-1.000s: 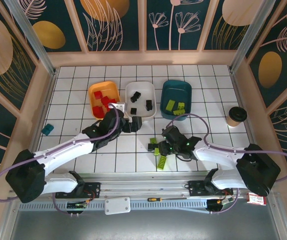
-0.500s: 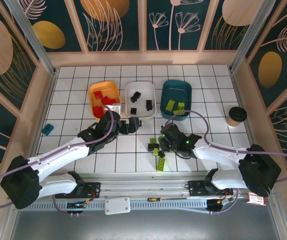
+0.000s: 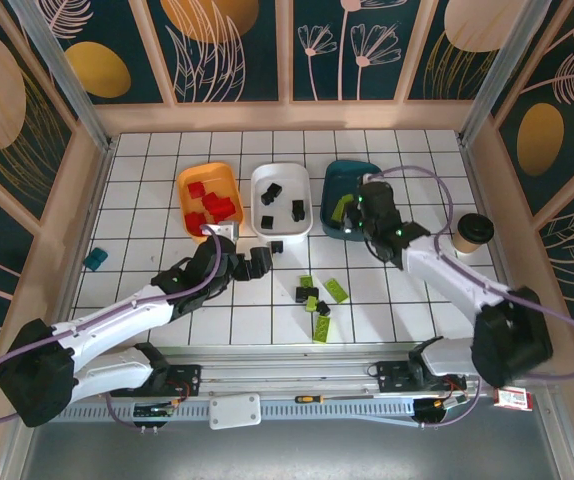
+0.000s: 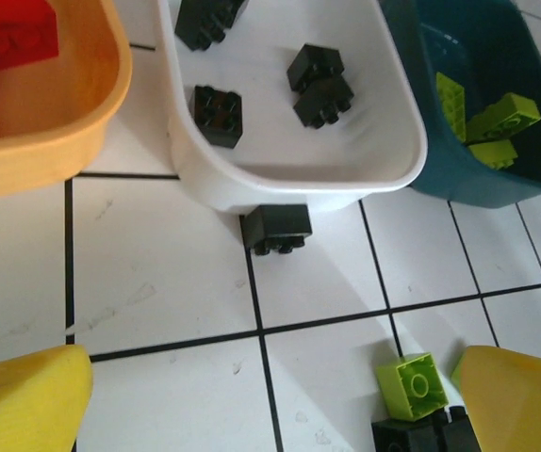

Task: Sort the legos into containers by color
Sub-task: Place the lego in the container, then pick up the lego from the bottom-center of the table.

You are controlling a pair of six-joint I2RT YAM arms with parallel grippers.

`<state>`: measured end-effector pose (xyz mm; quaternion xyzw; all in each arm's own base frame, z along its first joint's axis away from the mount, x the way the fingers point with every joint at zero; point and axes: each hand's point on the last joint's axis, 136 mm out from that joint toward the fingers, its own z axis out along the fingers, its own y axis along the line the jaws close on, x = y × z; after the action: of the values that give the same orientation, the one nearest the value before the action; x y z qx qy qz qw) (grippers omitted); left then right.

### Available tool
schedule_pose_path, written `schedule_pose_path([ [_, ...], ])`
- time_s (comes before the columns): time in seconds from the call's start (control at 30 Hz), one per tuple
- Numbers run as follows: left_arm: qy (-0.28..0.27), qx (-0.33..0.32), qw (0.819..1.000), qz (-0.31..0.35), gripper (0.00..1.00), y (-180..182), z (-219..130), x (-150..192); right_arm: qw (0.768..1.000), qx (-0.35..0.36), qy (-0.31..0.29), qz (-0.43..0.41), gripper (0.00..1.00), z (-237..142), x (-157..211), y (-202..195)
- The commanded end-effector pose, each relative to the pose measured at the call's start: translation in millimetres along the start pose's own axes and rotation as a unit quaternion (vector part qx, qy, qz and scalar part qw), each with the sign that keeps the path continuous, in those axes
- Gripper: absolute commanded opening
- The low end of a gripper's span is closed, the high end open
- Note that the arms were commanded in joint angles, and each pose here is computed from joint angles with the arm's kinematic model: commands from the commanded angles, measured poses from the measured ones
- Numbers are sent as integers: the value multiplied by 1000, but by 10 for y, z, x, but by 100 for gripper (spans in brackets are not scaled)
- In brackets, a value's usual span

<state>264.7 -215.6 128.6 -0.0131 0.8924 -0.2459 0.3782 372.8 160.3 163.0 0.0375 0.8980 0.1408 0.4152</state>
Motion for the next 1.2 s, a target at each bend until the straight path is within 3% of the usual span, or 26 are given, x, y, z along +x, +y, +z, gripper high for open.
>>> schedule_pose_path([
  [0.0,9,4,1000,-18,99,31,-29,79,1000,-5,-4,12,7,336,-185,-34],
  [0.13,11,3,1000,-25,98,73,-46,130,1000,12,19,19,12,647,-190,-107],
  [0.27,12,3,1000,-27,99,97,-60,154,999,16,23,22,36,747,-234,-120],
  [0.37,15,1,1000,-27,98,104,-58,171,1000,7,14,24,51,661,-315,-66],
  [0.53,11,0,1000,-26,99,114,-62,163,1000,-12,-2,13,61,311,-306,58],
  [0.7,14,-3,1000,-24,99,131,-42,183,999,-27,23,-18,65,-74,176,214],
  [0.83,17,-4,1000,-23,99,149,-17,220,996,-28,78,-39,66,-288,820,203],
  [1.0,22,-10,1000,-20,99,176,21,253,986,-8,151,-64,69,-388,1475,75],
  [1.17,23,-14,999,-18,99,187,44,264,979,15,188,-79,70,-392,1804,-75],
])
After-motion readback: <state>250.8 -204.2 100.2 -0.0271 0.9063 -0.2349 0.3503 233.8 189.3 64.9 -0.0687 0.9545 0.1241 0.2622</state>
